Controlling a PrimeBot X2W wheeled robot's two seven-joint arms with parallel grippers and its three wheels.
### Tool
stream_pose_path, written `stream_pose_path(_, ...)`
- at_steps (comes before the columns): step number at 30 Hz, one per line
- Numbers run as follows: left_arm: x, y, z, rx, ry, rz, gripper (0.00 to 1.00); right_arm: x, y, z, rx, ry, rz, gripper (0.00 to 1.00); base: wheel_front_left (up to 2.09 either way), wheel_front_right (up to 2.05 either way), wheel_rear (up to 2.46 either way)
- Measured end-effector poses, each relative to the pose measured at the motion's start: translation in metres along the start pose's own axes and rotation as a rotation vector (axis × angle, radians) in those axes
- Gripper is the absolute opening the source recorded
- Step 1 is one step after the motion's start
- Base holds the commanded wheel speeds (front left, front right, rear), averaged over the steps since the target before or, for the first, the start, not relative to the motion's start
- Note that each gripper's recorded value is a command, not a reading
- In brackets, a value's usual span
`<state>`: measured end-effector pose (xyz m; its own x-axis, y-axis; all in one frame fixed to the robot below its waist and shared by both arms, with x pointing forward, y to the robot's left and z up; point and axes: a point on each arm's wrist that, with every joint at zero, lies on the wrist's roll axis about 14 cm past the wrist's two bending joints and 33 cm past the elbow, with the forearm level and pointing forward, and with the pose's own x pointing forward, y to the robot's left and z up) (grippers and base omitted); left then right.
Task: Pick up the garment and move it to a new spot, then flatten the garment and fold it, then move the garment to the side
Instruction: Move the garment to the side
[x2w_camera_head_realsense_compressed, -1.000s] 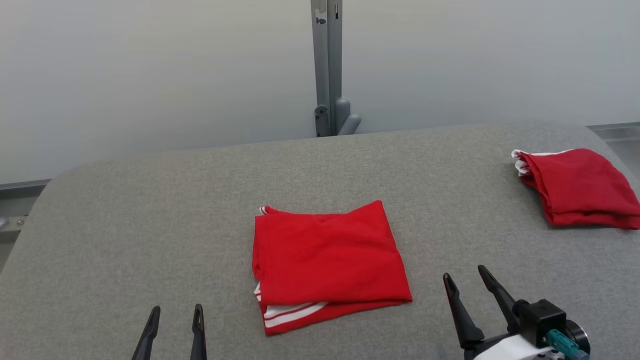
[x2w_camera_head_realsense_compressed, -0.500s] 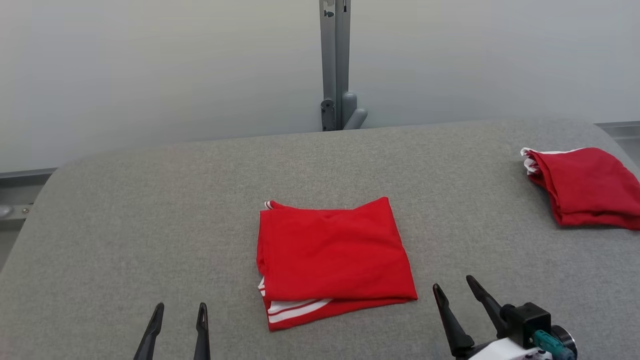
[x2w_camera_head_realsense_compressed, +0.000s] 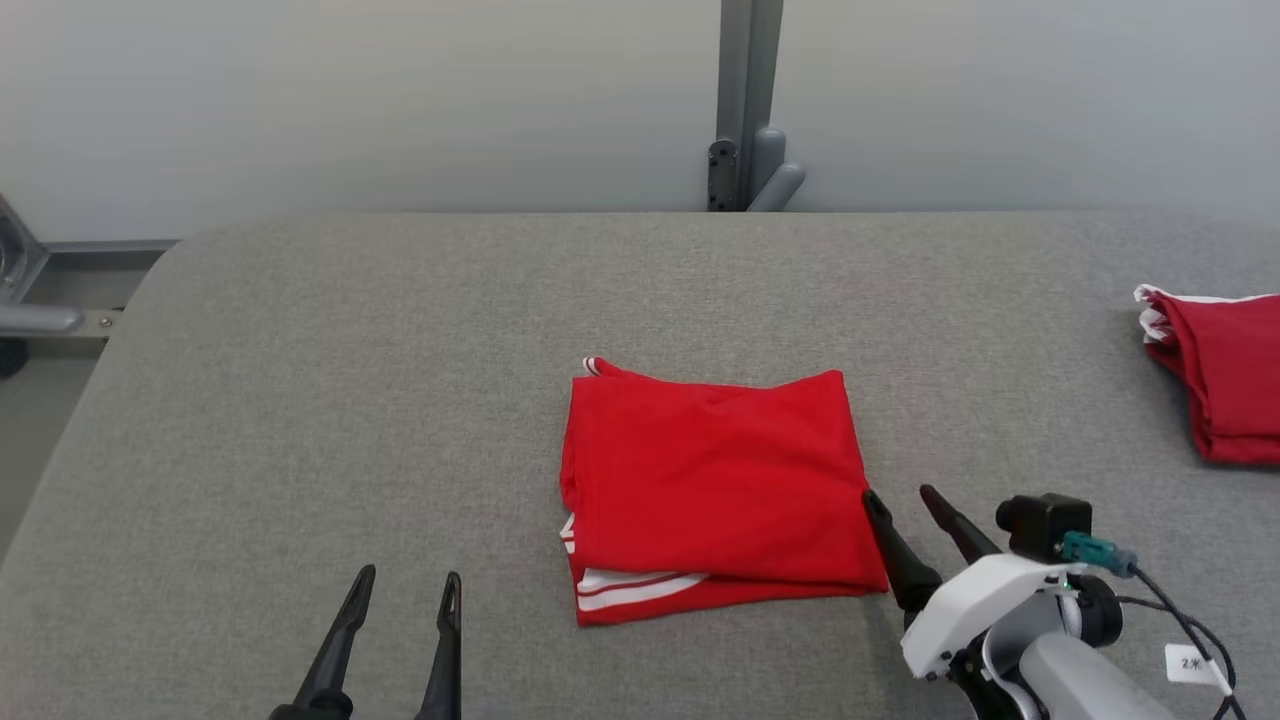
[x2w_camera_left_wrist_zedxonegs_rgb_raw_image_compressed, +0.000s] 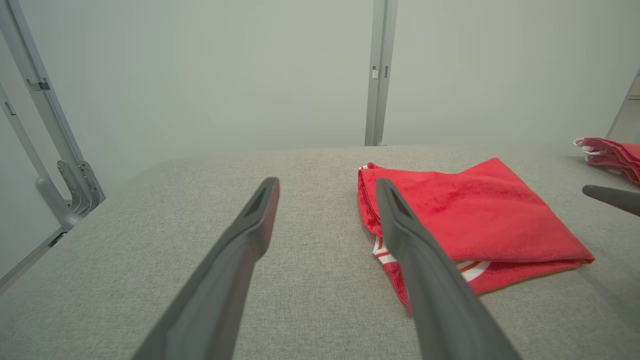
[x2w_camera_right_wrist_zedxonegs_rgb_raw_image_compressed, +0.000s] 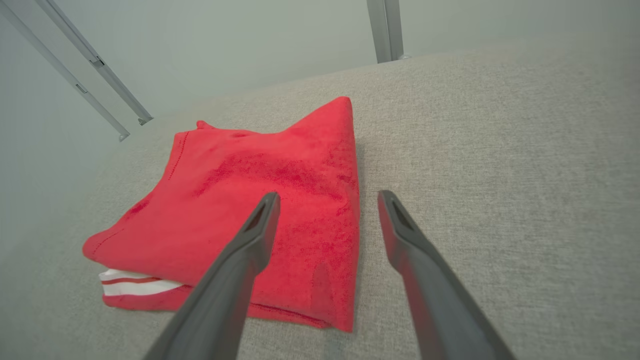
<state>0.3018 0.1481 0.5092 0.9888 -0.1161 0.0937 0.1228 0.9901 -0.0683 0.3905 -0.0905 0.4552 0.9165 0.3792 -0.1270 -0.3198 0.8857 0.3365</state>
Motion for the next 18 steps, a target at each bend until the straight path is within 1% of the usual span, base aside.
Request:
stream_pose_path(4, 0.005, 0.006, 0.0, 0.003, 0.002, 0.012, 1.0, 0.02, -0.008, 0.002, 0.067, 0.048, 0.0, 1.0, 0.0, 0.0, 0.0)
stream_pose_path(11, 0.013, 0.017, -0.006, 0.004, 0.023, 0.039, 1.0, 0.043, -0.014, -0.021, 0.253, 0.208, -0.005, 1.0, 0.0, 0.0, 0.0)
stream_pose_path(14, 0.018, 0.022, -0.008, 0.005, 0.032, 0.049, 1.0, 0.049, -0.016, -0.029, 0.302, 0.265, -0.001, 1.0, 0.0, 0.0, 0.0)
stream_pose_path(18, 0.021, 0.026, -0.013, 0.005, 0.049, 0.059, 1.0, 0.056, -0.018, -0.036, 0.327, 0.308, 0.007, 1.0, 0.0, 0.0, 0.0)
